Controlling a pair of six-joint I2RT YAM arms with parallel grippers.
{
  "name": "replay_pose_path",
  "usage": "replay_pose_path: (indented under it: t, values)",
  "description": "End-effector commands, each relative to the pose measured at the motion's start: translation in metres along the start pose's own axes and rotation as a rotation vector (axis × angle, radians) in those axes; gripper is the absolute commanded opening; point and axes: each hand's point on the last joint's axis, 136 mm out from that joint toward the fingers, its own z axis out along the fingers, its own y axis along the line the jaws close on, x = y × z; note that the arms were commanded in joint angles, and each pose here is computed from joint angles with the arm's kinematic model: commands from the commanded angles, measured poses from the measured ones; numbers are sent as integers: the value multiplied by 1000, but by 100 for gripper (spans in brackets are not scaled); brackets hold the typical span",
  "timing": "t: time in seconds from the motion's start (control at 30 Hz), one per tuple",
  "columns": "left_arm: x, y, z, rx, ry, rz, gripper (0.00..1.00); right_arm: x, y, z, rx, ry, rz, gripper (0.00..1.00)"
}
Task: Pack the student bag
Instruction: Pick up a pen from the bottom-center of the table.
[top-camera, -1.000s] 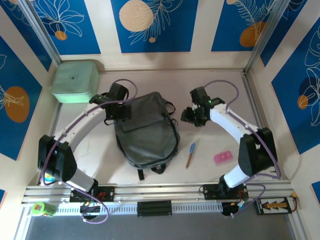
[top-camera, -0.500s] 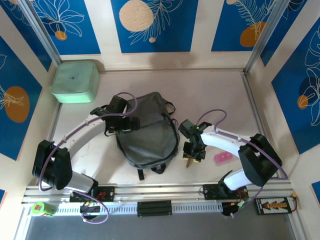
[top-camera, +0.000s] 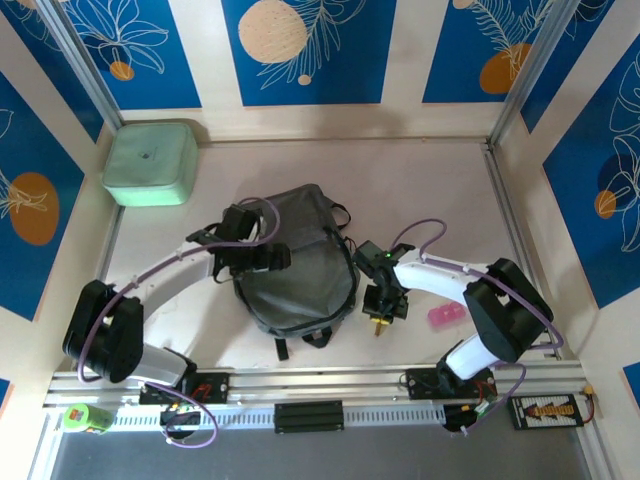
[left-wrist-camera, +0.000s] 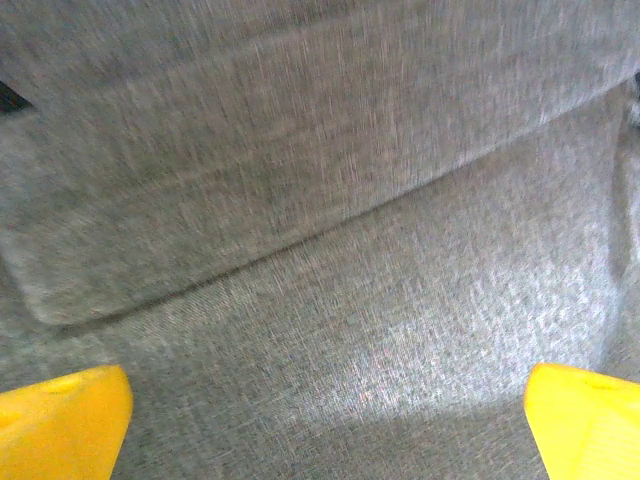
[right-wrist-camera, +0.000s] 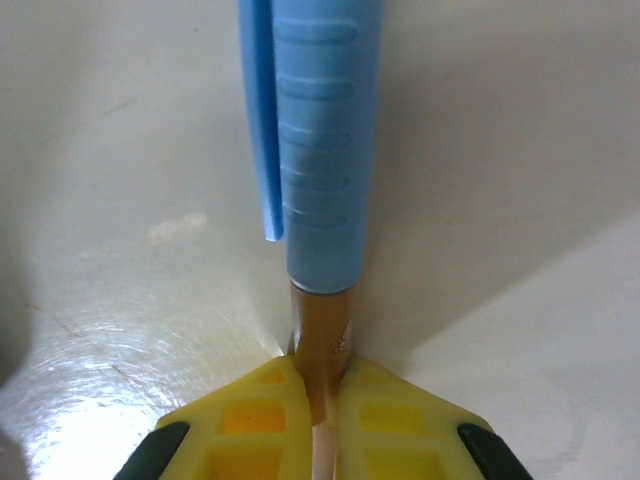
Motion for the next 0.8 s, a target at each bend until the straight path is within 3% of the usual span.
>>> replay_pose_path:
  t: [0.0, 0.17, 0.37, 0.5, 0.63, 0.77]
  values:
    - [6, -16, 11, 89, -10, -42, 100, -29, 0, -10, 21, -147, -14, 5]
    - [24, -30, 28, 134, 9, -143, 100, -61, 10, -63, -121, -308, -26, 4]
    - [21, -69, 52, 205, -3, -211, 99, -74, 41, -113, -390, -356, -83, 4]
    - [9, -111, 67, 286, -9, -230, 98, -77, 66, -125, -528, -336, -140, 3]
    - [4, -155, 62, 368, -12, -198, 97, -75, 88, -121, -596, -278, -195, 3]
    - [0, -147, 35, 328, -61, -148, 93, -78, 92, -105, -580, -244, -210, 2]
